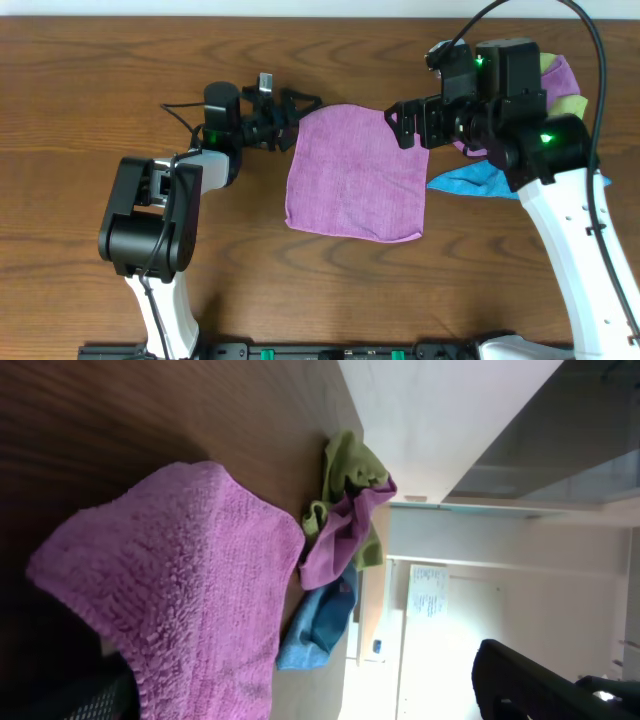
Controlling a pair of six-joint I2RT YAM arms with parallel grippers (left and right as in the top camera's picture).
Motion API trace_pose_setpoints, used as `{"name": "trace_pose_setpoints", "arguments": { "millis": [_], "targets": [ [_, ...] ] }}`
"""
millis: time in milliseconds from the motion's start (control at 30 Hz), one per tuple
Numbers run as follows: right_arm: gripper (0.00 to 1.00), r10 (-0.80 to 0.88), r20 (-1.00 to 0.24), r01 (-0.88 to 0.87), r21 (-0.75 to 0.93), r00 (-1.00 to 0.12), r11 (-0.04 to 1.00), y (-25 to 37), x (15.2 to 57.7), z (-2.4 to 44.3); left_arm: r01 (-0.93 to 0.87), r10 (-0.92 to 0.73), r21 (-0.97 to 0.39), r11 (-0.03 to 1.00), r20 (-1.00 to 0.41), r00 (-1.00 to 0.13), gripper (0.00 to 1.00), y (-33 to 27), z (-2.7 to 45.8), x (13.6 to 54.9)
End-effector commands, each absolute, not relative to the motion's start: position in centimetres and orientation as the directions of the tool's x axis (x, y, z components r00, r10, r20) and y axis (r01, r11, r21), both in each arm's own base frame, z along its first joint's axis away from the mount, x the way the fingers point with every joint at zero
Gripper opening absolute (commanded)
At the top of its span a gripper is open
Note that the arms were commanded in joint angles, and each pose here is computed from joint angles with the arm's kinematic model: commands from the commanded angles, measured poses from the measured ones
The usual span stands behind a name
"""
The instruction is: Fold the cloth
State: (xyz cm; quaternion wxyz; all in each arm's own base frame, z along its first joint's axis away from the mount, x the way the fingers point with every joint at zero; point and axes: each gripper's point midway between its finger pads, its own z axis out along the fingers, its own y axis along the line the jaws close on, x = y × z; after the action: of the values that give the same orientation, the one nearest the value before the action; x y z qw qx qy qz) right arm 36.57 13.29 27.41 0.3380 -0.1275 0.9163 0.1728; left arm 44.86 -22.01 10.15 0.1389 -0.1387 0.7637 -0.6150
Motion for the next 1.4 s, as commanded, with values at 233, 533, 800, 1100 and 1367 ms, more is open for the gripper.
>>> {"name": "trace_pose_setpoints", "arguments": {
  "millis": [233,533,800,1100,1367],
  "targets": [
    [0.99,-0.126,-0.664,-0.357,0.224,-0.737,0.907,13.2,36.0,28.0,0.234,-0.277,-0.947,0.221,-0.291,-0.916,0.95,-22.4,11.9,44.4],
    [0.99,-0.135,-0.628,-0.348,0.229,-0.766,0.909,13.0,35.2,27.2,0.258,-0.304,-0.922,0.288,-0.343,-0.889,0.96,-16.3,10.7,45.4],
    [0.99,-0.138,-0.63,-0.351,0.226,-0.764,0.909,13.0,35.2,27.2,0.265,-0.26,-0.928,0.261,-0.331,-0.907,0.96,-16.1,11.0,44.3],
    [0.99,-0.137,-0.635,-0.352,0.226,-0.76,0.908,13.1,35.3,27.3,0.191,-0.257,-0.905,0.381,-0.302,-0.918,0.96,-16.6,7.5,43.8],
    [0.99,-0.136,-0.64,-0.354,0.225,-0.756,0.908,13.1,35.4,27.4,0.077,-0.285,-0.875,0.479,-0.238,-0.929,0.95,-16.5,4.6,43.4]
  ]
}}
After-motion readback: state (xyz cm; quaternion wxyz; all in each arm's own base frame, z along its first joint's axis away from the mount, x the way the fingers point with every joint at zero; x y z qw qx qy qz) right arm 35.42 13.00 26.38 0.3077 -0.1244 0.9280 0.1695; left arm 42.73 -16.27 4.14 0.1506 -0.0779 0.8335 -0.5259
